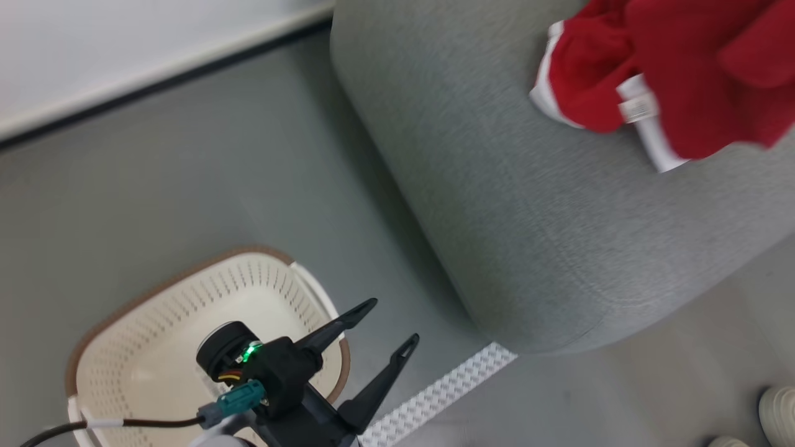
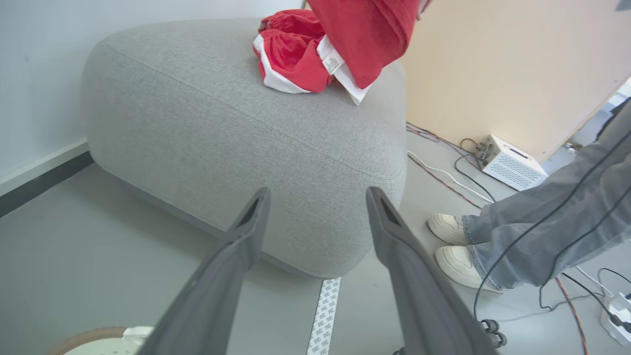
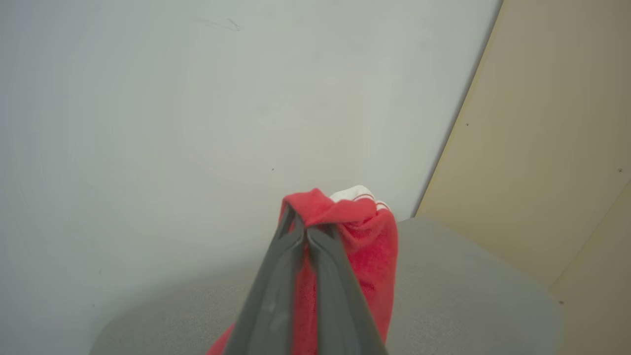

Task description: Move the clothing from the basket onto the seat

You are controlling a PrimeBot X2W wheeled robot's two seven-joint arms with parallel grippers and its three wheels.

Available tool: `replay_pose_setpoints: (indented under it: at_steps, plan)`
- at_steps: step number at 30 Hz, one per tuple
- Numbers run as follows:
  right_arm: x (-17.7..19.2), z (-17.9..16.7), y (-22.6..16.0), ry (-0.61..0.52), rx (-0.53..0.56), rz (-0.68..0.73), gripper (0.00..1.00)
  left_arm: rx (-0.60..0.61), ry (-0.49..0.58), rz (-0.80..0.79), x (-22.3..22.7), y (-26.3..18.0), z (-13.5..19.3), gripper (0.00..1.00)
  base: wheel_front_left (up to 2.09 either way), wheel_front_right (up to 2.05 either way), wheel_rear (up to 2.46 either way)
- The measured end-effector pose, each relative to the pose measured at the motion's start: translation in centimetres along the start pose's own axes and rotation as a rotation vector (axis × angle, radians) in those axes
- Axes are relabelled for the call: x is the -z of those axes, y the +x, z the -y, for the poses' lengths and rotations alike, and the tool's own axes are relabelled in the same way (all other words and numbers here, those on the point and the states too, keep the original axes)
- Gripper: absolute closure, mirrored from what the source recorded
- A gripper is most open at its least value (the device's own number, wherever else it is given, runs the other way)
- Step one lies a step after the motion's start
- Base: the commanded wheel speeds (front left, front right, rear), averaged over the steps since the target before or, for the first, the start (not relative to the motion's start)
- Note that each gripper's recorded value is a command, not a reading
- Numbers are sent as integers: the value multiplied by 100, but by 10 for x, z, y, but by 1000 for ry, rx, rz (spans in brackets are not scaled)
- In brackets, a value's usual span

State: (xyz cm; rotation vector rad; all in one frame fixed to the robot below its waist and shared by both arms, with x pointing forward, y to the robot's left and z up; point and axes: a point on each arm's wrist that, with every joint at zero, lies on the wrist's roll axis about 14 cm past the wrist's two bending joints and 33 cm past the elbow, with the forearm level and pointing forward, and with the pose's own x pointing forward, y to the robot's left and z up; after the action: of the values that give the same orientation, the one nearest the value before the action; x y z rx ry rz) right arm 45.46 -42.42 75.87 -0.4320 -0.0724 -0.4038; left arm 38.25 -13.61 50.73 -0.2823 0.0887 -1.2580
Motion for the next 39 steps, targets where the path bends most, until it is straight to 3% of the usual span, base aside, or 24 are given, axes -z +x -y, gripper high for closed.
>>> replay_pose_setpoints:
  at_steps: [12, 16, 21, 25, 26, 27, 28, 29, 32, 39]
  plan:
    - [29, 14, 85, -17, 130, -19, 100, -13, -97, 3, 28, -12, -24, 0, 0, 0, 0]
    - [103, -9, 92, 12, 112, -148, 100, -36, -124, -3, 40, -16, -35, 0, 0, 0, 0]
    - [215, -53, 71, 31, 63, -365, 100, -65, -132, -17, 52, -20, -48, 0, 0, 0, 0]
    - [261, -83, 54, 61, 24, -465, 100, -83, -131, -23, 54, -24, -51, 0, 0, 0, 0]
    - [268, -87, 50, 54, 18, -484, 95, -86, -132, -25, 54, -25, -52, 0, 0, 0, 0]
    - [272, -88, 47, 47, 14, -497, 18, -90, -133, -27, 54, -25, -52, 0, 0, 0, 0]
    - [275, -88, 44, 38, 10, -508, 18, -92, -130, -23, 53, -25, -52, 0, 0, 0, 0]
    - [275, -88, 42, 22, 5, -510, 0, -92, -132, -19, 51, -25, -51, 0, 0, 0, 0]
    - [276, -83, 35, -79, -27, -537, 0, -114, -126, 12, 41, -24, -53, 0, 0, 0, 0]
    - [260, -82, 16, -157, -107, -510, 0, -240, -103, 76, 22, -33, -66, 0, 0, 0, 0]
